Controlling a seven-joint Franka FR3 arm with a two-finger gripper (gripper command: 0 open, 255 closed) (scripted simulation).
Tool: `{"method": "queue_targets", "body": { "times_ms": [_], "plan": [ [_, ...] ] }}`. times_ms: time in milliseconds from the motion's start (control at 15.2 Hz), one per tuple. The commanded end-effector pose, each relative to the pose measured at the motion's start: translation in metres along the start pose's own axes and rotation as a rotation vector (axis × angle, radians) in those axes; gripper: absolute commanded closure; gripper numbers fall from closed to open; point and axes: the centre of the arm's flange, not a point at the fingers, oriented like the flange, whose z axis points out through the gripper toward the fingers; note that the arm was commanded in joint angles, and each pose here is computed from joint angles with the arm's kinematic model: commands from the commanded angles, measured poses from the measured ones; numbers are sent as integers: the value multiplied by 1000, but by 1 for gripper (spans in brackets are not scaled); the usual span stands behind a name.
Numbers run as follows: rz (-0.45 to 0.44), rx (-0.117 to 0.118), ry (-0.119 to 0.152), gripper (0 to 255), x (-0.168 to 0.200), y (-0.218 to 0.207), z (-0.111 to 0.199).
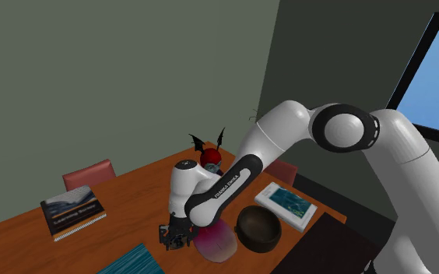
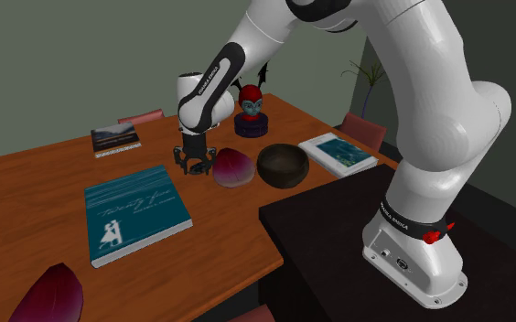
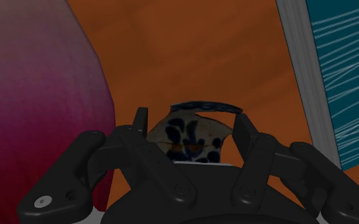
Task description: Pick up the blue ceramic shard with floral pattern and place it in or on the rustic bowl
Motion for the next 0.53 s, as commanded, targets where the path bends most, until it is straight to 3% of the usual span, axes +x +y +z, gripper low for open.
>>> {"method": "queue_targets", "body": {
  "times_ms": [0,462],
  "plan": [
    [0,0,0,255,0,0,0],
    [0,0,0,255,-3,-2,-32]
  ]
}}
